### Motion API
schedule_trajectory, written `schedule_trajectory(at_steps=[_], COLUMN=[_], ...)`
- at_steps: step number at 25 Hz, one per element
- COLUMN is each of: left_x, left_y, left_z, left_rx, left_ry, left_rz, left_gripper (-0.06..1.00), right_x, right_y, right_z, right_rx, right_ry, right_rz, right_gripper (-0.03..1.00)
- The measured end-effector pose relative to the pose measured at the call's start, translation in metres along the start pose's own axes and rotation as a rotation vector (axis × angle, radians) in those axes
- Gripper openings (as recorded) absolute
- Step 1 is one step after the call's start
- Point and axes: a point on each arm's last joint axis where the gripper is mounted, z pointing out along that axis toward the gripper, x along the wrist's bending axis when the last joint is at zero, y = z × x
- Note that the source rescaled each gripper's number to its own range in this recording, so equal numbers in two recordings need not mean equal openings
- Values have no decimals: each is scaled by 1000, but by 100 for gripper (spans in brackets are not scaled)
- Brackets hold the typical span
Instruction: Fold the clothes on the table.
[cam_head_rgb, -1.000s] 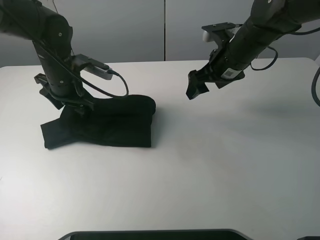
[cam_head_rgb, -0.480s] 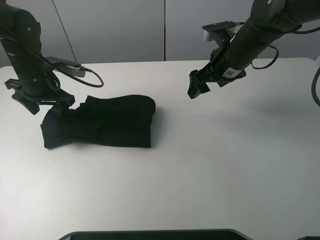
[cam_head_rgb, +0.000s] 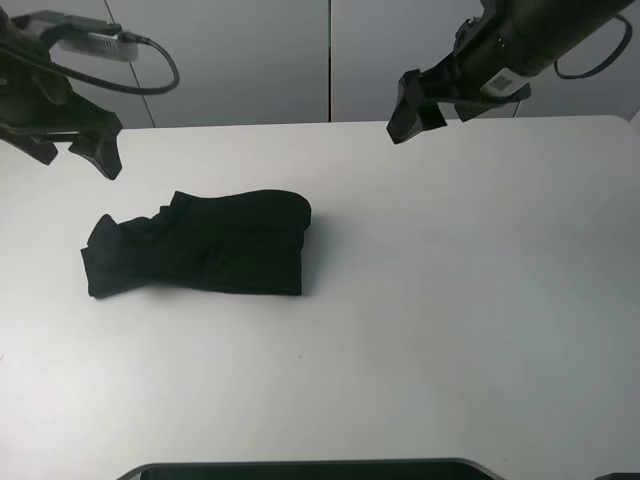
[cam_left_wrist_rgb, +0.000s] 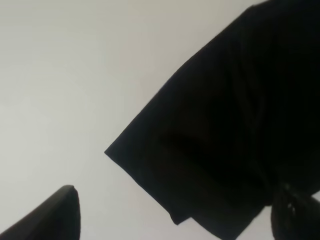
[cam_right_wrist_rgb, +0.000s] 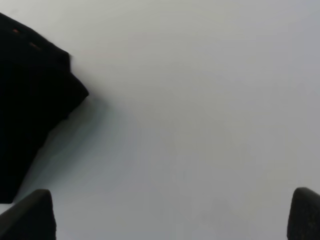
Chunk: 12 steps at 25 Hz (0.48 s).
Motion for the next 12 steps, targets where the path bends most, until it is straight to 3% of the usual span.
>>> schedule_trajectory(at_steps=[7,12], left_x=[5,5], left_y=[-40,-96], left_z=[-102,-125], left_rx=[-240,-294], left_ry=[6,18], left_rz=[-23,-31], left_gripper=[98,98], right_x=[10,16], right_y=[-21,-66], right_z=[-70,-96], right_rx=[-12,-58], right_ry=[-73,-133], right_rz=[-16,45], right_gripper=[100,100])
